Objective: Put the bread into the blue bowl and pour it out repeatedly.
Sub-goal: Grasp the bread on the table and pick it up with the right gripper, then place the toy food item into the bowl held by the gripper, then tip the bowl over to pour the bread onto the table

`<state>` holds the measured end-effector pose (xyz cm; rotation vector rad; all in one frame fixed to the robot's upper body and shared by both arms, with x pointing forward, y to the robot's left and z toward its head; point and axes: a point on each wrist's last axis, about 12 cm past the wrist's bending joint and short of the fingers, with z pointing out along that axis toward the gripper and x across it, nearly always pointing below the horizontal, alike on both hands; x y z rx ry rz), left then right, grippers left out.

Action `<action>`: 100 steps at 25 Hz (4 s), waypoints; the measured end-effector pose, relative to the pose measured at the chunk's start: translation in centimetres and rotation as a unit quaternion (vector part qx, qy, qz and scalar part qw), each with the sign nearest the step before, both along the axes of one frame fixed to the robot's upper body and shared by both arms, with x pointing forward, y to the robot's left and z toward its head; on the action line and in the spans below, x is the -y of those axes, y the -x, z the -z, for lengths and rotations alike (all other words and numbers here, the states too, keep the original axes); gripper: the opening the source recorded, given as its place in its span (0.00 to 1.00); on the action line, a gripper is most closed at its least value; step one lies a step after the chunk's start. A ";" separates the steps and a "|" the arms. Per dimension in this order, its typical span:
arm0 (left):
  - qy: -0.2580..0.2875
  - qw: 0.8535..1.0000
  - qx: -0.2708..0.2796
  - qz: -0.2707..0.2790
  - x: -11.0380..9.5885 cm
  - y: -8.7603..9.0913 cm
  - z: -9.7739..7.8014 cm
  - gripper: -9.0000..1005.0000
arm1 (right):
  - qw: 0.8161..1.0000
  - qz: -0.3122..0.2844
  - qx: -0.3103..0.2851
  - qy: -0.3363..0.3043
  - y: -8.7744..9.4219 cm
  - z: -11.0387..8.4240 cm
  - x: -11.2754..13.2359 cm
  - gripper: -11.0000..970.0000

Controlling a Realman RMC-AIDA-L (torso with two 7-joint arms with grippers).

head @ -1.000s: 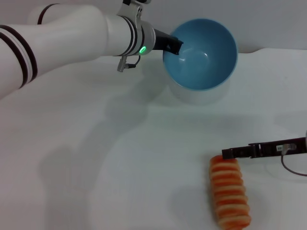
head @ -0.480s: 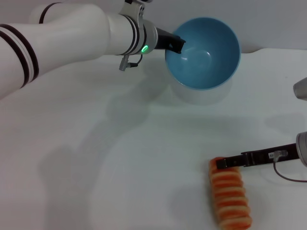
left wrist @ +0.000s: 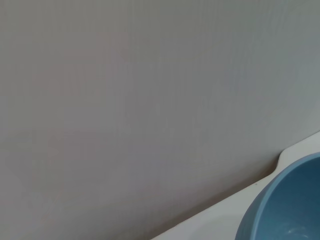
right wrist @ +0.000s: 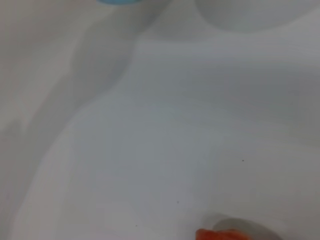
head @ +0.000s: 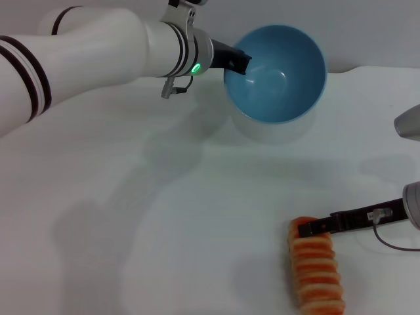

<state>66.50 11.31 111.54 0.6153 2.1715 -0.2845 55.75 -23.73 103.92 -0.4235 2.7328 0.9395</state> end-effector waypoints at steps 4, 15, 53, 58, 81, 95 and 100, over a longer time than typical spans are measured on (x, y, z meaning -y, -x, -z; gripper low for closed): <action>-0.001 1.000 0.000 -0.001 -0.1 0.0 0.1 0.01 | 1.000 0.001 0.001 0.001 0.0 0.1 0.0 0.75; 0.000 1.000 0.002 0.000 0.0 0.0 0.0 0.01 | 0.999 -0.025 0.034 0.010 -0.4 0.0 -0.6 0.56; -0.056 0.994 -0.036 0.082 2.2 2.5 1.2 0.01 | 0.916 -0.061 0.395 -0.009 -5.8 -16.1 0.1 0.26; -0.042 0.994 -0.040 0.092 3.1 2.9 1.0 0.01 | 0.924 -0.073 0.375 -0.001 -6.3 -13.6 -1.5 0.24; -0.023 0.996 -0.041 0.073 2.7 2.6 1.2 0.01 | 0.921 -0.008 0.382 -0.071 -5.7 -11.5 0.1 0.47; -0.021 0.998 -0.025 0.045 1.5 1.9 1.8 0.01 | 0.880 0.067 0.460 -0.101 -2.7 -13.7 5.8 0.53; -0.021 0.999 -0.023 0.038 1.2 1.7 1.8 0.01 | 0.875 0.114 0.466 -0.068 -1.1 -11.1 9.8 0.58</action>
